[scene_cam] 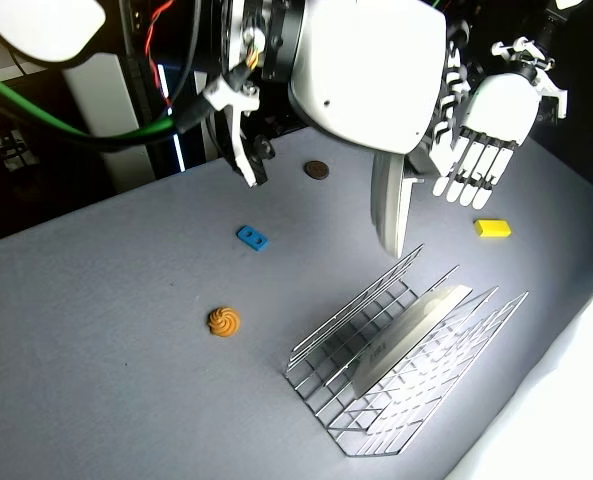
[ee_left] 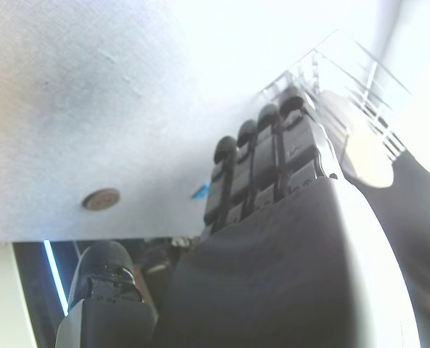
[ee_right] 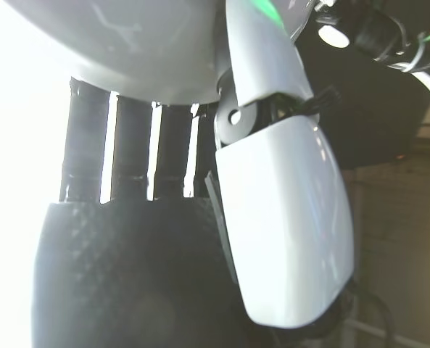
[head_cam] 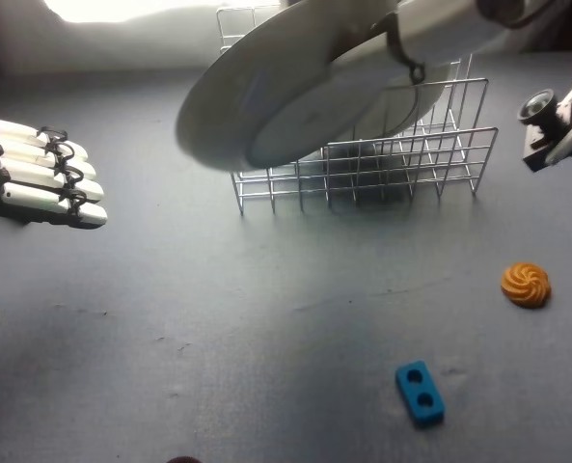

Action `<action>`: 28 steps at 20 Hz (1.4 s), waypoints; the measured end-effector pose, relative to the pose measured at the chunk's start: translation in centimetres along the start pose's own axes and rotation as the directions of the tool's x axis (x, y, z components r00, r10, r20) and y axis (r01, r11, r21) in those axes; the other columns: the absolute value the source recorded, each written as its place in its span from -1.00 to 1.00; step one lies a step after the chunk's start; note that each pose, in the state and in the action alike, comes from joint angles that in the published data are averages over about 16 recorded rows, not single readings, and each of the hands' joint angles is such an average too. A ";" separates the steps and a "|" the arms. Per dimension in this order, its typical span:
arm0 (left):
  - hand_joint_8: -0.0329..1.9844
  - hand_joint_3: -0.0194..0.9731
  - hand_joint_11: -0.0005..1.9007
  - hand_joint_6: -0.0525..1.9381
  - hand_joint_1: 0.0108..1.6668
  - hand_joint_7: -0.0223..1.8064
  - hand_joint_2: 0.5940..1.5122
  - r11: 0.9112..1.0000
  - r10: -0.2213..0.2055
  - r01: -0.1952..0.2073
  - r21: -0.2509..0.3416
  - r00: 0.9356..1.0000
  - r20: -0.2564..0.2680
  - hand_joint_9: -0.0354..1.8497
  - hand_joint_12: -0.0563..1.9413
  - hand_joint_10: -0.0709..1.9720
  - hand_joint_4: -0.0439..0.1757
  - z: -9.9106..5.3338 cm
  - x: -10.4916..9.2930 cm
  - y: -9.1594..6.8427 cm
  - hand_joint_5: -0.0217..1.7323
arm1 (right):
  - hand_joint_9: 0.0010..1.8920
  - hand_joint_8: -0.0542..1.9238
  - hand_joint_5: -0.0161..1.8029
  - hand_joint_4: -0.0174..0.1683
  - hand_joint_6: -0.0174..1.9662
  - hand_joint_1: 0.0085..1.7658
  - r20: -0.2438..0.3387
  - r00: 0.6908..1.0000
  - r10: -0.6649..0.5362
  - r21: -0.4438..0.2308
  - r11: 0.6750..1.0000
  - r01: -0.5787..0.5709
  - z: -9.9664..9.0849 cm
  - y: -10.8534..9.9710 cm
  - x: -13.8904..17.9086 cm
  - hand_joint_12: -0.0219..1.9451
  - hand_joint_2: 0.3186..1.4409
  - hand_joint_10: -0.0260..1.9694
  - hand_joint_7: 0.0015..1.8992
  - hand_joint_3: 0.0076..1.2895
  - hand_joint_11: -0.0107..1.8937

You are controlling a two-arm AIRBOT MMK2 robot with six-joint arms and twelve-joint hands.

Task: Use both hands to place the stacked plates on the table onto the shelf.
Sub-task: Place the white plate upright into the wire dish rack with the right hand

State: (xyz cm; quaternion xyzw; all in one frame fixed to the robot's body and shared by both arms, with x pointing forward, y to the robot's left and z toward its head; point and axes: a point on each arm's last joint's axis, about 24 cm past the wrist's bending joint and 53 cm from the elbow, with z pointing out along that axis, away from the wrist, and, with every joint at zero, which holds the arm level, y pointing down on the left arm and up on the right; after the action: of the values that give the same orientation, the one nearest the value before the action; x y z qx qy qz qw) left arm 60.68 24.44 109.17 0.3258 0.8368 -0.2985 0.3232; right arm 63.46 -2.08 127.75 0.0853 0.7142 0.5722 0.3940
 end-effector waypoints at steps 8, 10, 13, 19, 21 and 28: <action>-0.95 -0.93 -0.98 -0.93 -0.99 -0.91 0.05 1.000 0.001 -0.001 0.001 1.000 -0.001 -0.92 -0.88 -0.92 -0.53 0.0 0.0 0.0 -0.88 | -0.01 0.01 -0.03 -0.90 0.03 0.55 0.050 0.995 0.088 0.077 0.993 -0.091 -0.2 -3.4 -2.4 0.44 0.26 0.25 0.04 -0.99 -0.12; -0.95 -0.93 -0.98 -0.93 -0.99 -0.91 0.05 1.000 0.001 -0.001 0.002 1.000 -0.001 -0.92 -0.87 -0.92 -0.53 0.0 0.0 -0.1 -0.88 | -0.01 0.01 -0.03 -0.90 0.03 0.55 0.062 0.992 0.108 0.090 0.989 -0.113 -0.3 -4.2 -2.9 0.44 0.26 0.25 0.04 -0.99 -0.12; -0.95 -0.93 -0.97 -0.93 -0.99 -0.91 0.05 1.000 0.001 -0.001 0.006 1.000 -0.002 -0.92 -0.87 -0.92 -0.53 0.1 0.1 -0.2 -0.89 | -0.01 0.02 -0.03 -0.90 0.03 0.55 0.077 0.988 0.133 0.108 0.984 -0.141 -0.3 -5.4 -3.4 0.44 0.27 0.25 0.03 -0.99 -0.13; -0.95 -0.93 -0.97 -0.93 -0.99 -0.91 0.05 1.000 0.001 -0.001 0.016 1.000 -0.005 -0.92 -0.87 -0.92 -0.53 0.1 0.1 -0.5 -0.89 | -0.01 0.03 -0.03 -0.90 0.02 0.55 0.103 0.980 0.169 0.137 0.974 -0.182 0.0 -7.4 -4.1 0.47 0.28 0.27 0.03 -0.99 -0.13; -0.95 -0.93 -0.97 -0.93 -0.99 -0.91 0.05 1.000 0.002 -0.001 0.020 1.000 -0.006 -0.92 -0.87 -0.92 -0.53 0.2 0.1 -0.6 -0.89 | -0.01 0.03 -0.04 -0.90 0.02 0.55 0.110 0.979 0.174 0.141 0.972 -0.188 0.2 -7.9 -4.4 0.49 0.28 0.27 0.02 -0.99 -0.14; -0.95 -0.93 -0.98 -0.93 -0.99 -0.91 0.05 1.000 0.002 -0.002 0.031 1.000 -0.008 -0.91 -0.87 -0.92 -0.53 0.3 0.2 -0.9 -0.89 | -0.01 0.03 -0.05 -0.91 0.01 0.54 0.115 0.979 0.168 0.157 0.970 -0.185 1.3 -9.1 -4.6 0.54 0.29 0.30 0.02 -0.99 -0.15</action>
State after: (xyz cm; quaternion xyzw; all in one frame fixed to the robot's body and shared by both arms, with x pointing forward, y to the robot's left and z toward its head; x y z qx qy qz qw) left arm 59.98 23.74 109.12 0.3328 0.8331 -0.3098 0.3150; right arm 70.42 -6.74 121.76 0.2099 0.7283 0.5382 0.3686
